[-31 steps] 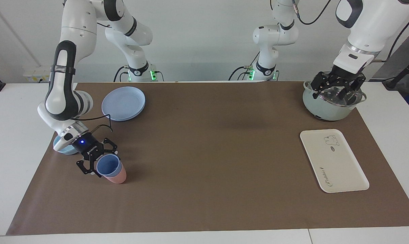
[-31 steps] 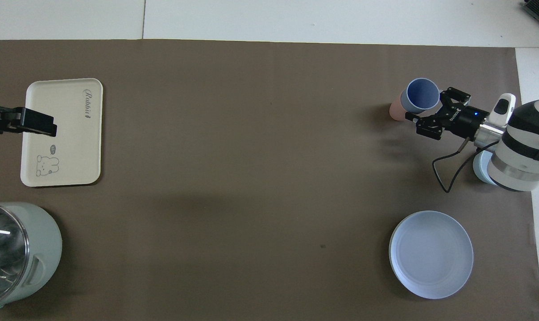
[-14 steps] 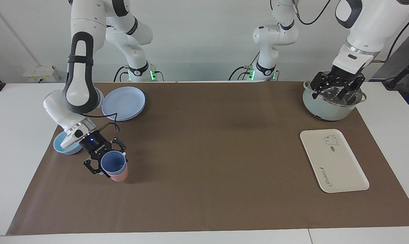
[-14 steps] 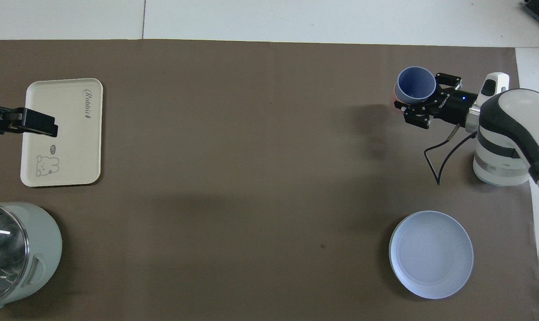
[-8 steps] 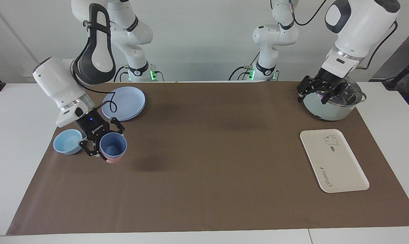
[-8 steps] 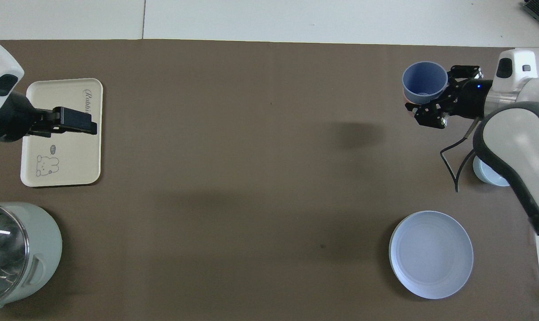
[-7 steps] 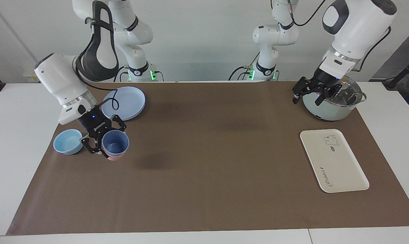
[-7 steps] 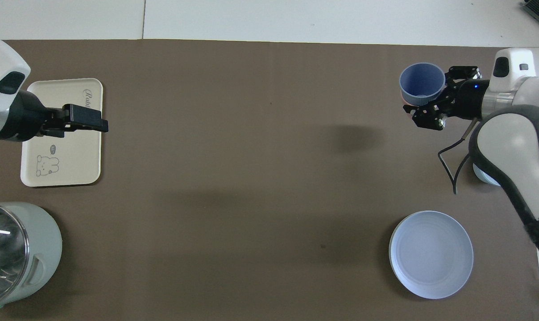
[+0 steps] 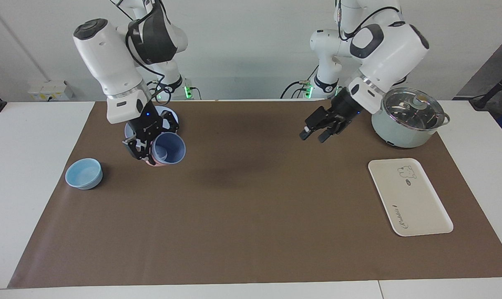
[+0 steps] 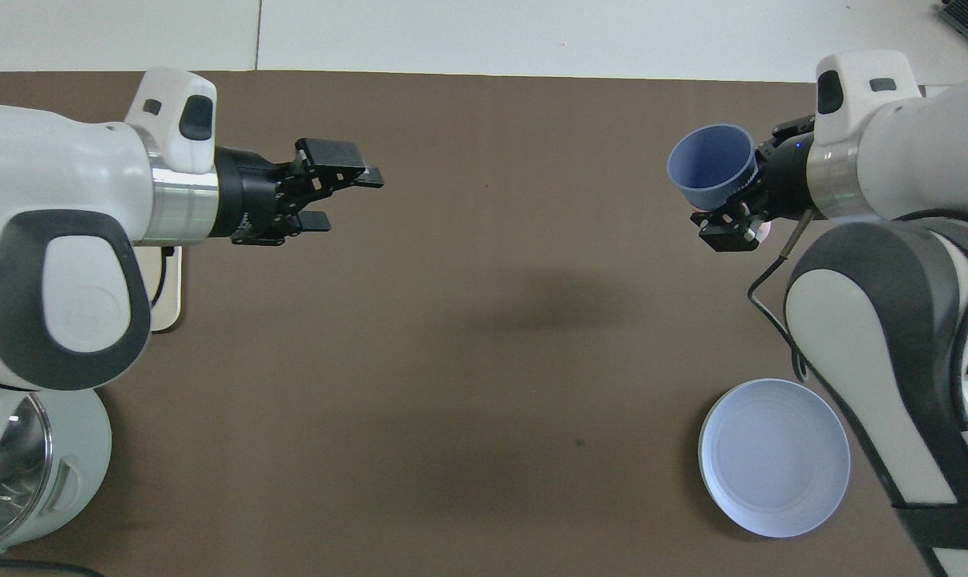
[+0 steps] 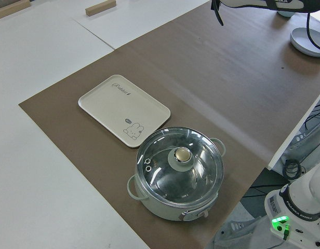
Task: Place cup on tray
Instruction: 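Lift the blue cup with the right gripper while the left gripper reaches over, then grasp the cup base with the left gripper while the right gripper holds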
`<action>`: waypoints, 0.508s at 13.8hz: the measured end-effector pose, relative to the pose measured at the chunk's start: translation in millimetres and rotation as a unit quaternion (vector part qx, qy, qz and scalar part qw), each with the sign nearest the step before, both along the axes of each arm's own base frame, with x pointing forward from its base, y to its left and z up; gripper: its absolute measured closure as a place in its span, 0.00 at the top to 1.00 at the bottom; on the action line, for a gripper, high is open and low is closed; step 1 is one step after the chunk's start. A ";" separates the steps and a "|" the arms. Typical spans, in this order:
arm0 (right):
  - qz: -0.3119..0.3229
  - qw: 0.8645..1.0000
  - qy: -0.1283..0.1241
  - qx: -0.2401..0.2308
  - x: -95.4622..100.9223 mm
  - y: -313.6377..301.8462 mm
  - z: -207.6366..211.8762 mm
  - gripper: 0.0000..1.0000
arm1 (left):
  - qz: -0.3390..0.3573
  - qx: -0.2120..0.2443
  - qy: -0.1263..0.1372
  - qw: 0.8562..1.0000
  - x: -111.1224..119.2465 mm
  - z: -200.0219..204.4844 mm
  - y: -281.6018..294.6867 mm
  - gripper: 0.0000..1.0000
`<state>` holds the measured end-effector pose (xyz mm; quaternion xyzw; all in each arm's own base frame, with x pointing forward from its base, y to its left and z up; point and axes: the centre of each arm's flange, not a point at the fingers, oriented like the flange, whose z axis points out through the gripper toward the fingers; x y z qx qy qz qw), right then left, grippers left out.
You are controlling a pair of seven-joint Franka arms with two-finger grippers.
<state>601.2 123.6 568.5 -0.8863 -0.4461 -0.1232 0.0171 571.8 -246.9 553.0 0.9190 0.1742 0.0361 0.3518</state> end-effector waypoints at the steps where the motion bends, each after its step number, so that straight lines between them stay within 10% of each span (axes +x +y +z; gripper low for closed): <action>1: 0.008 1.000 0.004 -0.018 -4.7 14.7 3.7 0.85 | 0.016 -0.024 -0.004 1.000 -1.2 -7.6 -26.6 0.93; 7: 0.043 0.996 -0.003 -0.076 -26.3 89.5 0.1 0.85 | 0.052 -0.088 -0.029 0.994 -58.3 -25.3 -166.2 0.68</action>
